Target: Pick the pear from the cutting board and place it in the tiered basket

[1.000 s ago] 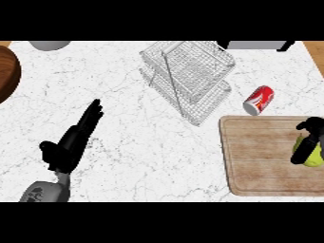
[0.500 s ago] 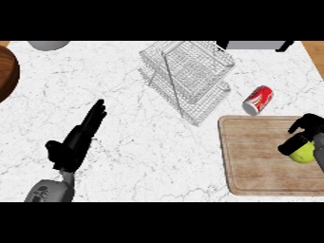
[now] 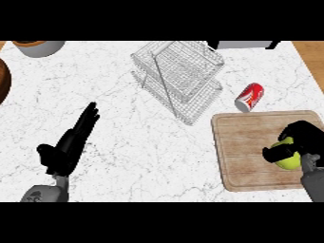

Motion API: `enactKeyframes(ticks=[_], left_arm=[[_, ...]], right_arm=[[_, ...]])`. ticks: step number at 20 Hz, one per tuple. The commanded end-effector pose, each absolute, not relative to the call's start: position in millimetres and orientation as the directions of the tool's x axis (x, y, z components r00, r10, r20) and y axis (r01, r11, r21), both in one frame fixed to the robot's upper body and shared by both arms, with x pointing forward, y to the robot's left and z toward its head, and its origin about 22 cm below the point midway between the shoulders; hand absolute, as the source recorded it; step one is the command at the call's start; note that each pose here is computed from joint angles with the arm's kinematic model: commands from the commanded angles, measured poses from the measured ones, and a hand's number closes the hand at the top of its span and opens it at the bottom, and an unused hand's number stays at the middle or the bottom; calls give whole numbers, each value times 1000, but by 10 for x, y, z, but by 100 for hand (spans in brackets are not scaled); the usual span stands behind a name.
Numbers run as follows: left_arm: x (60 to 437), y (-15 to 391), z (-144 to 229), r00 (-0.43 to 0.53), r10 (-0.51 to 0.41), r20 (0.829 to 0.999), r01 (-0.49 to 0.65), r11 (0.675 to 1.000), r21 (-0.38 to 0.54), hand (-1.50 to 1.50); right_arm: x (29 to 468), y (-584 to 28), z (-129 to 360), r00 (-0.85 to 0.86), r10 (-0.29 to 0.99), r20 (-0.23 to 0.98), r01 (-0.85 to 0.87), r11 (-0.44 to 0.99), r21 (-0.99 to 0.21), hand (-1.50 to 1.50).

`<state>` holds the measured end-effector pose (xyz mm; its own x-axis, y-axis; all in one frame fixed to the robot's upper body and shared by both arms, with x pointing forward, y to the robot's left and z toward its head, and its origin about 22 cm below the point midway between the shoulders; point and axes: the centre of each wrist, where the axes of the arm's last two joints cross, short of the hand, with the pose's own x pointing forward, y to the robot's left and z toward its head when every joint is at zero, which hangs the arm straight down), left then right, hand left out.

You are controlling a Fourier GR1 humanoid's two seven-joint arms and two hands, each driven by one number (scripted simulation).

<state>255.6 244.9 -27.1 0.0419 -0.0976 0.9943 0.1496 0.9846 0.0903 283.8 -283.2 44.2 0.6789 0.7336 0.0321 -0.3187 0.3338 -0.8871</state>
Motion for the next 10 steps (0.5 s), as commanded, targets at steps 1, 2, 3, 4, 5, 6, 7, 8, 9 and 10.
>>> enactKeyframes(ticks=[1,2,3,4,5,6,7,8,9,10], left_arm=[[2458,2655,-308,63,-108,992,118,988,100,0],[2554,2575,-225,36,-103,994,127,987,98,0],[2575,2489,-224,56,-96,994,119,989,89,0],[2459,2554,-289,63,-87,994,117,990,79,0],[2492,2520,-293,52,-93,994,121,989,86,0],[2503,2552,-311,58,-105,993,124,987,98,0],[2531,2522,-224,47,-100,994,124,988,94,0],[2529,2490,-228,43,-110,993,142,984,103,0],[2523,2529,-272,58,-108,992,139,985,99,0],[2536,2394,-247,50,-103,993,159,983,94,0]], right_arm=[[2480,-2596,588,730,667,150,-90,311,-946,150],[2407,-2496,578,725,663,188,-31,304,-952,150],[2328,-2364,598,707,656,266,29,348,-937,150],[2339,-2439,792,687,629,363,124,391,-912,150],[2240,-2323,806,648,629,430,175,427,-887,150],[2193,-2261,969,614,629,477,216,447,-868,150],[2182,-2169,1102,543,609,579,283,517,-808,150],[2195,-2144,1283,498,606,620,365,502,-784,150],[2056,-2096,1333,478,617,625,381,495,-781,150],[2013,-2095,1413,454,622,638,429,475,-768,150]])
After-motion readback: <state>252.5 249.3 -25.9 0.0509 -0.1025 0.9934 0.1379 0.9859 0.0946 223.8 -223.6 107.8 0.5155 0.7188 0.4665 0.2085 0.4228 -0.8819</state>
